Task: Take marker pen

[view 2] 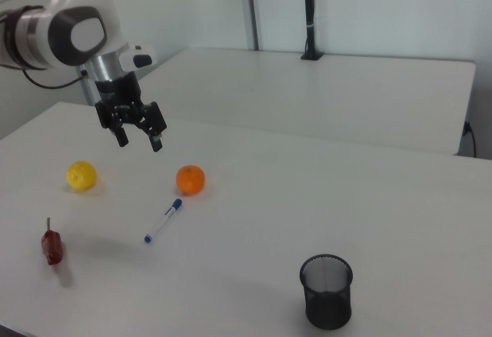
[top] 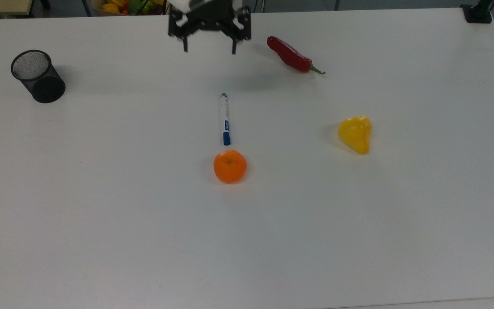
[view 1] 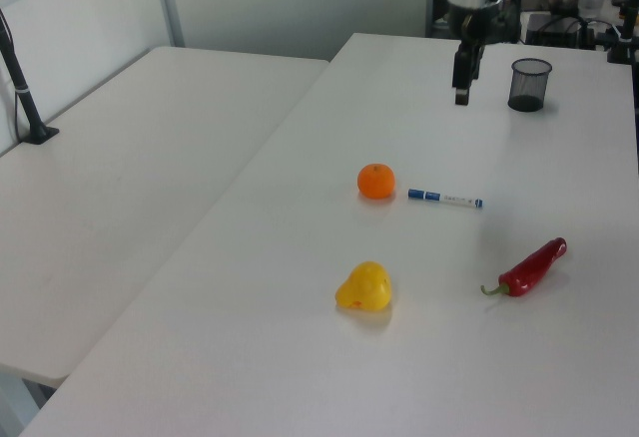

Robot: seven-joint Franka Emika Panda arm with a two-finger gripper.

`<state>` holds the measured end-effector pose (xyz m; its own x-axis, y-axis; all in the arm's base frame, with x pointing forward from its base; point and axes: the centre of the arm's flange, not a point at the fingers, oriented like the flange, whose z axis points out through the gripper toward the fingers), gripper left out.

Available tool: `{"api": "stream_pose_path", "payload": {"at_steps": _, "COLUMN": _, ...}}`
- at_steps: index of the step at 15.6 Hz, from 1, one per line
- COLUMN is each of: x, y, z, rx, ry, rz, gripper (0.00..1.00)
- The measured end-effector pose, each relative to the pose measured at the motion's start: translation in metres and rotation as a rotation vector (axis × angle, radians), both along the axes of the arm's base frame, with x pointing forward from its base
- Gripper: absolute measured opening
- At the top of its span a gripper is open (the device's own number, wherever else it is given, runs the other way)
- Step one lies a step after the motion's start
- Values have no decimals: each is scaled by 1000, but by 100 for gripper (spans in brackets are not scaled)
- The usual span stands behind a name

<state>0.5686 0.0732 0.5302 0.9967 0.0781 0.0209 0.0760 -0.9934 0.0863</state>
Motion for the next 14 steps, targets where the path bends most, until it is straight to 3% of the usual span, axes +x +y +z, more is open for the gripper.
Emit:
{"api": "stream_pose_path", "payload": {"at_steps": 3, "x": -21, "y": -36, "z": 37, "rx": 6, "ry": -5, "rz": -74, "gripper": 100}}
{"api": "stream_pose_path", "payload": {"at_steps": 8, "x": -41, "y": -78, "z": 73, "rx": 75, "ry": -39, "rz": -161, "gripper": 100}}
{"api": "stream_pose_path", "payload": {"at_steps": 11, "x": -35, "y": -77, "z": 71, "rx": 86, "ry": -61, "rz": -132, "gripper": 100}}
{"api": "stream_pose_path", "payload": {"at_steps": 14, "x": -22, "y": -79, "z": 64, "rx": 119, "ry": -95, "rz": -39, "gripper": 100}}
